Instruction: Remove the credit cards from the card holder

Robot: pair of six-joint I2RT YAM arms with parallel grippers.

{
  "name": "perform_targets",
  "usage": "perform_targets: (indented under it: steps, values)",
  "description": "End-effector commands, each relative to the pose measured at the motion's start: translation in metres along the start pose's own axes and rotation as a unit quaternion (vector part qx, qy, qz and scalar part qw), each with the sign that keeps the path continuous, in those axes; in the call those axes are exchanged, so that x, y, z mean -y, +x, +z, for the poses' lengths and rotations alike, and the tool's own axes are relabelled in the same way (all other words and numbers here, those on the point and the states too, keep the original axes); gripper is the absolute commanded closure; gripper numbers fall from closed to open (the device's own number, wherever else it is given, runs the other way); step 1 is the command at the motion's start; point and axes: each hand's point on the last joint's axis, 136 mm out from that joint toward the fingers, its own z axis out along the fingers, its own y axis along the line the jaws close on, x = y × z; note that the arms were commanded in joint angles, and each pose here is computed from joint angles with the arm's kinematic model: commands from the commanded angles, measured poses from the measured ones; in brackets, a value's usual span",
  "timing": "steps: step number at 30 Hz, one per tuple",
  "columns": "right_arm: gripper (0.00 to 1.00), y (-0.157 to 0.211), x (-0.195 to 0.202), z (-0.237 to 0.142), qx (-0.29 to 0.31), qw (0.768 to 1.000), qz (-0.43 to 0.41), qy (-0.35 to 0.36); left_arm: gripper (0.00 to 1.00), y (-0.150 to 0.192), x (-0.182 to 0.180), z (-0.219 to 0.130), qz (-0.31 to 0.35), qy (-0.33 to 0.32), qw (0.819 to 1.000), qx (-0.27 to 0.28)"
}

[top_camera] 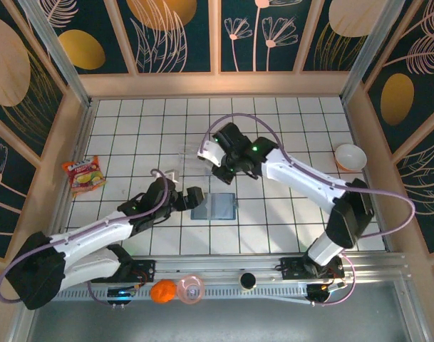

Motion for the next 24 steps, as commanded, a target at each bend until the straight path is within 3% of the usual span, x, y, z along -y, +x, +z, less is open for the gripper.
perform_targets:
  steps: [1,10,24]
  values:
    - [1.00,-0.003,0.010,-0.002,-0.023,0.997,-0.068,-0.007,0.01,0.005,-0.032,-0.010,-0.019,-0.062,0.998,0.007]
    - [1.00,0.002,0.028,0.033,-0.061,0.990,-0.125,-0.024,0.01,-0.008,-0.044,-0.027,-0.013,-0.095,0.994,0.042]
    - [1.00,0.013,0.031,0.059,-0.087,0.979,-0.176,-0.051,0.02,-0.011,-0.051,-0.028,-0.006,-0.119,0.992,0.042]
